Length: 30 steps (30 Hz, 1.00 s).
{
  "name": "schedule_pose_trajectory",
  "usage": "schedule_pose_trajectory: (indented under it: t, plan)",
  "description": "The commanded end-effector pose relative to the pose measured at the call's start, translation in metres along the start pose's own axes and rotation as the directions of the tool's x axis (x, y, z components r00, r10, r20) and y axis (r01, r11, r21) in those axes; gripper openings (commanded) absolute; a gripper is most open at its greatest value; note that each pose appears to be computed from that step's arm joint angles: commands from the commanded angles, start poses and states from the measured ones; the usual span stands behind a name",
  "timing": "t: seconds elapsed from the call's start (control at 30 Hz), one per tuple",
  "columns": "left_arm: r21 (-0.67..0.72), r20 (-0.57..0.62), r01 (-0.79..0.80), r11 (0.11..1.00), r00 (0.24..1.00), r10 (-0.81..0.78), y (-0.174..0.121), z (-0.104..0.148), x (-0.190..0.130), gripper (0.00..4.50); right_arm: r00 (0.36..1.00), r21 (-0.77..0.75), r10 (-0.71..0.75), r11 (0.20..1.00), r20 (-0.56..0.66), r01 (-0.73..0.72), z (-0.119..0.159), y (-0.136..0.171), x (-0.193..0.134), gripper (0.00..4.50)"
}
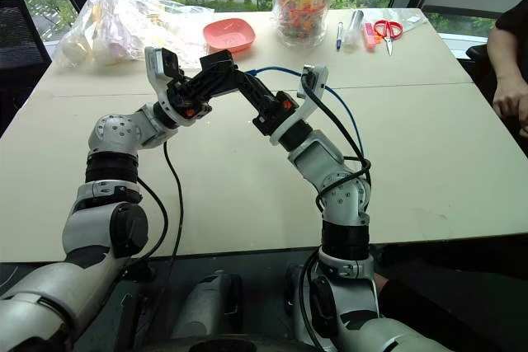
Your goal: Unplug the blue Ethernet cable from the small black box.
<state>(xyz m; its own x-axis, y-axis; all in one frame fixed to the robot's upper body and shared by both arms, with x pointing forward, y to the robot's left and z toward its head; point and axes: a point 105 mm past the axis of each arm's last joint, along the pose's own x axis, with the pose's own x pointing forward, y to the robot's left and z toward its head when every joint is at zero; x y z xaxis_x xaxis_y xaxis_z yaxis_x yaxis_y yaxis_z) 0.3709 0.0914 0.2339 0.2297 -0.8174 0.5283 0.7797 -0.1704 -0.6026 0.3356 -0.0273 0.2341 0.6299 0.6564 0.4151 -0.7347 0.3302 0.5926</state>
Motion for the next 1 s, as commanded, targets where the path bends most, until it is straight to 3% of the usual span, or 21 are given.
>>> schedule_pose_trajectory:
  t: [0.03,0.23,0.37,0.6,0.73,0.87,0.93,1.0]
  plan:
    - [0.045,-0.003,0.042,0.998,0.999,-0.042,-0.011,0.007,0.008,0.56,0.999,-0.004,0.033,0.999,-0.005,-0.033,-0.001,0.008,0.006,0.01]
    - [0.086,0.038,0.000,0.996,0.999,-0.003,-0.009,0.018,0.001,0.56,1.000,0.018,-0.008,1.000,0.013,0.008,0.002,0.000,0.002,0.01]
    - [0.131,0.086,-0.061,0.989,0.995,0.050,-0.011,0.037,-0.020,0.56,0.985,0.004,-0.119,0.993,0.122,0.119,0.039,-0.029,-0.014,0.01]
    - [0.209,0.107,-0.135,0.969,0.988,0.114,-0.010,0.051,-0.032,0.56,0.962,-0.055,-0.211,0.973,0.171,0.223,0.083,-0.059,-0.032,0.01]
    - [0.460,0.014,-0.287,0.840,0.949,0.316,0.024,0.027,-0.010,0.56,0.891,-0.177,-0.445,0.873,0.094,0.455,0.092,-0.115,-0.038,0.01]
    - [0.617,0.069,-0.370,0.695,0.905,0.420,0.051,0.017,0.002,0.56,0.758,-0.328,-0.652,0.712,0.020,0.621,0.092,-0.171,-0.052,0.01]
    - [0.665,0.083,-0.381,0.642,0.893,0.443,0.059,0.011,0.005,0.56,0.727,-0.376,-0.686,0.674,-0.001,0.636,0.091,-0.184,-0.055,0.01]
    - [0.708,0.086,-0.383,0.593,0.881,0.466,0.068,0.004,0.010,0.56,0.714,-0.411,-0.700,0.653,-0.006,0.636,0.091,-0.192,-0.056,0.85]
